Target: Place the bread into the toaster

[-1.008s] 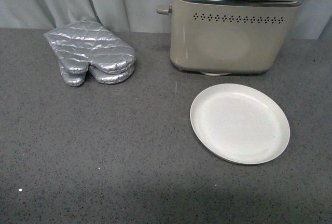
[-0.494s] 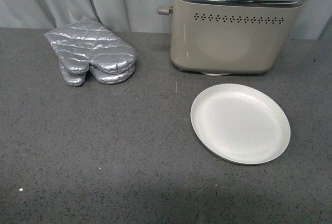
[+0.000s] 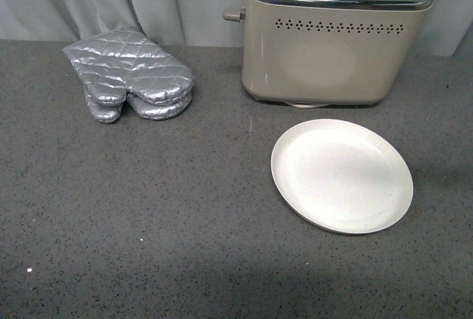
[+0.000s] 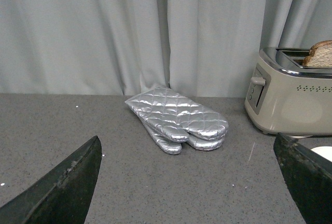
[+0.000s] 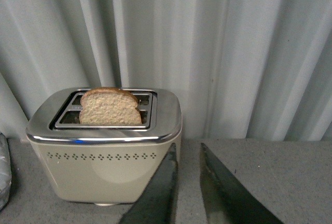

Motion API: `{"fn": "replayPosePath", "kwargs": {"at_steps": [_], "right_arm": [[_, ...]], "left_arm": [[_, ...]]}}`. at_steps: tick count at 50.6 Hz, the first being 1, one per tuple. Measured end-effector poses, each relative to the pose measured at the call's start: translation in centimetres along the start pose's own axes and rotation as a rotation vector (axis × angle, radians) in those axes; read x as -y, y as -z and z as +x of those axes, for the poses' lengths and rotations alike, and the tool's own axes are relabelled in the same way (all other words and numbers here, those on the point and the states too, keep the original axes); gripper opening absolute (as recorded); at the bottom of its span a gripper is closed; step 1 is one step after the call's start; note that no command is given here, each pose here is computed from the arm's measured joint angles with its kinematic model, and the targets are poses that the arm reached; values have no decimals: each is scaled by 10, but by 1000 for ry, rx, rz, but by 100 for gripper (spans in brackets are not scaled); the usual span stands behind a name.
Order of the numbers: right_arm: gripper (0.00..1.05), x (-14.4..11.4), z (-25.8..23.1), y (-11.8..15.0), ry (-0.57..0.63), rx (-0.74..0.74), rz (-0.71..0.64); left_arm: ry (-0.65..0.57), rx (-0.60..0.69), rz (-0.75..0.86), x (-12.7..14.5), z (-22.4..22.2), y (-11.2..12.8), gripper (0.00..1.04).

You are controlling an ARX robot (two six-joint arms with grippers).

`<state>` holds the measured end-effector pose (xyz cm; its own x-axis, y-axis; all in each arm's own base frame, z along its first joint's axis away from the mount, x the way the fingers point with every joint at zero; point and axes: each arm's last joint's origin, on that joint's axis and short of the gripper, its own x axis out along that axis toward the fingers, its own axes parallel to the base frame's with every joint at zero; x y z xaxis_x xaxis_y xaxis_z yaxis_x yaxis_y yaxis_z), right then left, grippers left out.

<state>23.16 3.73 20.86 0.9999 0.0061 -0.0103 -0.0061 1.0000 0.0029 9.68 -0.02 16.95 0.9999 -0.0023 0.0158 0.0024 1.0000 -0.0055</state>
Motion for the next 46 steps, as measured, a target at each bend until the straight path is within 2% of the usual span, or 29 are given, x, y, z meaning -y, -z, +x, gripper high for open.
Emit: {"fn": "replayPosePath", "kwargs": {"at_steps": [3, 28, 46], "right_arm": [[0, 6, -10, 6, 1, -2, -5], [0, 36, -70, 32, 6, -2, -2], [0, 37, -92, 48, 6, -8, -2]], "left_arm": [[0, 0, 0, 0, 0, 0, 98], [0, 0, 0, 0, 0, 0, 98], [0, 0, 0, 0, 0, 0, 98]]}}
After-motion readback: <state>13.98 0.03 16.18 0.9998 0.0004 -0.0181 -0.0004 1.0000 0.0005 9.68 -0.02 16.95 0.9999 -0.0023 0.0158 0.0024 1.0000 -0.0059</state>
